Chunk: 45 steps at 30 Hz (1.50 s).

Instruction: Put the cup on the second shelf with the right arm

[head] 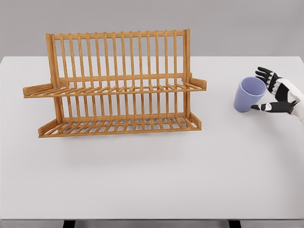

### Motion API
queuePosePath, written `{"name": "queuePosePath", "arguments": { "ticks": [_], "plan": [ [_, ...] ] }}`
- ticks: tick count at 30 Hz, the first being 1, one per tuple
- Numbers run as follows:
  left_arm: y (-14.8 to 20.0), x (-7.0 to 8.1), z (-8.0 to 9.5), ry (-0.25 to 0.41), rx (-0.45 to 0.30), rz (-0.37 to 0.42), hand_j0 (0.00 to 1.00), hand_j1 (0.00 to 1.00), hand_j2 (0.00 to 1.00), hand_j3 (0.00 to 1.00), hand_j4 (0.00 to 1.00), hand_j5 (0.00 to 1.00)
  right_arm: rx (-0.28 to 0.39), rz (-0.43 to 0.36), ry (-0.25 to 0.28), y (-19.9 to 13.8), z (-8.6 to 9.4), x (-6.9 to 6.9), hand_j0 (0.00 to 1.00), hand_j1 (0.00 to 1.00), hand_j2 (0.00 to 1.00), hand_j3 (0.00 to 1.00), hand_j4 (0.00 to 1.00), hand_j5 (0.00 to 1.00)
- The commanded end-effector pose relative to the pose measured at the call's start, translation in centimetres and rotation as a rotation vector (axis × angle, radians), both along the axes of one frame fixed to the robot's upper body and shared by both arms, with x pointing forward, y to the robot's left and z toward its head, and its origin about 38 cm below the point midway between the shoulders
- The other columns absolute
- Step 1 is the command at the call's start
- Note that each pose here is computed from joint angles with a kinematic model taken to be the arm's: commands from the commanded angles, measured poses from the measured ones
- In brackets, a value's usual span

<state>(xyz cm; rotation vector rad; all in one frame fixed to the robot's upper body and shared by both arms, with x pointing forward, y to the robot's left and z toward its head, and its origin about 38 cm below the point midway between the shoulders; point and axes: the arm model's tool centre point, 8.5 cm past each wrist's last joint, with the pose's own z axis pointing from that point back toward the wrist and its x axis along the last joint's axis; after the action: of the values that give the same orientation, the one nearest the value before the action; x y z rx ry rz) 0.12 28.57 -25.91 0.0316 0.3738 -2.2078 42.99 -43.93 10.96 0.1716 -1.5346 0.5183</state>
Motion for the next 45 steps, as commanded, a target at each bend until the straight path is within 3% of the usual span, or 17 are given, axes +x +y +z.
{"name": "queuePosePath", "arguments": {
  "ticks": [1, 45],
  "plan": [
    [0.0, 0.0, 0.0, 0.000, 0.001, 0.000, 1.00, 1.00, 1.00, 1.00, 1.00, 1.00, 0.002, 0.003, 0.000, 0.2, -0.1, 0.0, 1.00, 1.00, 1.00, 1.00, 1.00, 1.00],
    [0.0, 0.0, 0.0, 0.000, 0.001, 0.000, 1.00, 1.00, 1.00, 1.00, 1.00, 1.00, 0.021, 0.006, -0.002, 1.2, -0.2, 0.8, 1.00, 1.00, 1.00, 1.00, 1.00, 1.00]
  ]
}}
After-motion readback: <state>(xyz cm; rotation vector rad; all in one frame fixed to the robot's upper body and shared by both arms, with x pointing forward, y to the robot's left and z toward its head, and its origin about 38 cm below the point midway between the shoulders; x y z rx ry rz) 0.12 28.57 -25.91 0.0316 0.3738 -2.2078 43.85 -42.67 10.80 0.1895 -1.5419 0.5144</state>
